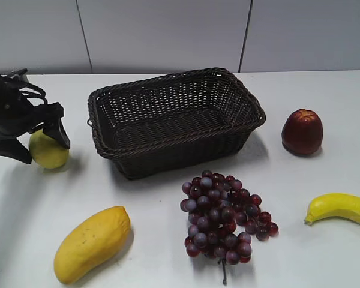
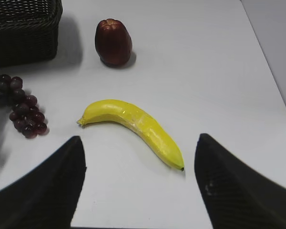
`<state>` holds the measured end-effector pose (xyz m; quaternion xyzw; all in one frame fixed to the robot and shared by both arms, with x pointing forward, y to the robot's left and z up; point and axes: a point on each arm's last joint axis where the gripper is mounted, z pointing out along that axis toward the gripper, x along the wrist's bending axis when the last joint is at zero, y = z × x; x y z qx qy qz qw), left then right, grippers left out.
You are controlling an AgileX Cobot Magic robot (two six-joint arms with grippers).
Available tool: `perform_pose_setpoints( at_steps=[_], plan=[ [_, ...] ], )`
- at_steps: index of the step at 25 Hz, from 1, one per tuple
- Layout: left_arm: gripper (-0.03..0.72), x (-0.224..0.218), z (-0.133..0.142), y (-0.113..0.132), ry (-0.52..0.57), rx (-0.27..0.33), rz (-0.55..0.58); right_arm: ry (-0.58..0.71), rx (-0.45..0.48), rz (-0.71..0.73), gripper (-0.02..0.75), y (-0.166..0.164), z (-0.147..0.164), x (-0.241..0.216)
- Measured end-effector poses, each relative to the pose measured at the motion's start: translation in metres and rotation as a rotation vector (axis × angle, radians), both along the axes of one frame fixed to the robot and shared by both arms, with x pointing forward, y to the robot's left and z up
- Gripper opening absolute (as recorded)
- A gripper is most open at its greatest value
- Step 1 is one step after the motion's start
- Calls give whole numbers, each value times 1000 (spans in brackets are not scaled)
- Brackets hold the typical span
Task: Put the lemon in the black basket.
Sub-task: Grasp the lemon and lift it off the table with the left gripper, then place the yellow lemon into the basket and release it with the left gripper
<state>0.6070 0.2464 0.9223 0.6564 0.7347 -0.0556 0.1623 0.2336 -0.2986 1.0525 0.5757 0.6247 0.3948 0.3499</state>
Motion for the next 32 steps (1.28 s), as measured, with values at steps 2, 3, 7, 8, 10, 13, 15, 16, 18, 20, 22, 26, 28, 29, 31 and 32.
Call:
perform_pose_setpoints(
  at_steps=[2,3,7,8,10,13,15,16,18,20,22,26,28,29,31,32],
  plan=[
    [661,4,-6,0,6,0,3,0,0,0,583,0,0,0],
    [657,5,-9,0,7,2,5,0,-5,-3,583,0,0,0],
    [609,6,-13,0,10,3,9,0,0,0,583,0,0,0],
    [603,7,-12,0,8,3,9,0,-5,-3,583,0,0,0],
    [603,8,-10,-1,14,1,2,0,0,0,583,0,0,0],
    [603,10,-3,-1,31,1,-27,0,-1,0,583,0,0,0],
    [603,14,6,-2,43,4,-55,-1,-6,-3,583,0,0,0],
    [602,15,10,-2,55,1,-69,0,-1,0,583,0,0,0],
    [602,18,26,-3,60,-1,-99,-1,-6,-3,583,0,0,0],
    [601,21,48,-4,48,-7,-125,0,-1,0,583,0,0,0],
    [601,27,76,-7,-2,-14,-147,0,-1,0,583,0,0,0],
    [600,32,127,-35,-136,-35,-223,0,-1,0,583,0,0,0],
    [600,30,142,-62,-202,-47,-281,0,-1,0,583,0,0,0],
    [600,29,147,-77,-233,-56,-310,0,-1,0,583,0,0,0],
    [600,24,151,-105,-294,-71,-355,0,-1,0,583,0,0,0],
    [600,21,151,-119,-313,-79,-380,0,-1,0,583,0,0,0]
  ],
)
